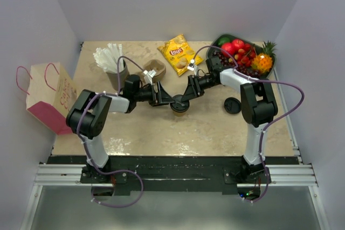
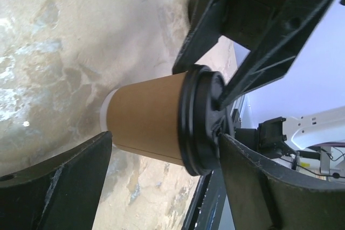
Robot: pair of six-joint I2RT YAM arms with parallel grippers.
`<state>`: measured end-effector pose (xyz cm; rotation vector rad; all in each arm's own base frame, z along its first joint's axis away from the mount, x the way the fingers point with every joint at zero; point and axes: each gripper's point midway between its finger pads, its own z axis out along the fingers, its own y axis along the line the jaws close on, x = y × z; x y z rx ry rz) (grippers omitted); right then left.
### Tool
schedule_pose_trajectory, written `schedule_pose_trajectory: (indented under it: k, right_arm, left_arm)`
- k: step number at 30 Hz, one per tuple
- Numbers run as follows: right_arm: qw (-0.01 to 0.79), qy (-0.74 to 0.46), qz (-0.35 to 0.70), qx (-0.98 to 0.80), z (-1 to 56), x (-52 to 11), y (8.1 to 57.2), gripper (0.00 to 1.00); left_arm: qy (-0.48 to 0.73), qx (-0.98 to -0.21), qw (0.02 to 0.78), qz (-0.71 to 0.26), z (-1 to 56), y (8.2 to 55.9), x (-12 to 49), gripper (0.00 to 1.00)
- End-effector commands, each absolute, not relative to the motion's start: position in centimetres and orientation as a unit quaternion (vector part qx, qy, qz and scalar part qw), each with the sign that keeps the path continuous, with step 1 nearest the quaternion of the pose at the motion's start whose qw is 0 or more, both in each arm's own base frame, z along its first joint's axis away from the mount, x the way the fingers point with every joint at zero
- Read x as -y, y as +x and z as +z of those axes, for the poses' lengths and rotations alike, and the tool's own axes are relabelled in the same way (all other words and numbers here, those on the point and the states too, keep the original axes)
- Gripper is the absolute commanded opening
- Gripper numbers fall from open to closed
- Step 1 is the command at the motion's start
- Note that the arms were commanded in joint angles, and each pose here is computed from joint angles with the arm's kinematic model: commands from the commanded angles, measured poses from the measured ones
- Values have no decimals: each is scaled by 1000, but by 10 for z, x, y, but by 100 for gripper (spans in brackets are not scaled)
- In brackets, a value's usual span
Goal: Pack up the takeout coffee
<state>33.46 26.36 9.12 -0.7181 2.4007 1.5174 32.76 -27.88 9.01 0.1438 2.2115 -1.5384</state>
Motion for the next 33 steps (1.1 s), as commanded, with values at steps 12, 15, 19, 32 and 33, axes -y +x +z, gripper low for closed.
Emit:
schedule_pose_trajectory:
  k: [12,15,19,32,33]
  right_arm:
    - [74,-245,528,-810,69,-265,329,53]
    - [73,-244,529,-809,66,-265,329,53]
    - [78,-245,527,-810,63,-264,329,54]
    - [110,-260,562,-778,107,-269,322,71]
    - [102,-258,567,-775,108,-269,317,72]
  left_arm:
    - [-10,-843,159,-514,17,313,267,82]
    - [-11,-847,159,-507,7,313,263,81]
    - [13,-847,172,-503,7,316,263,80]
    - [69,-801,213,-556,65,325,276,82]
    - [68,-801,213,-555,65,325,276,82]
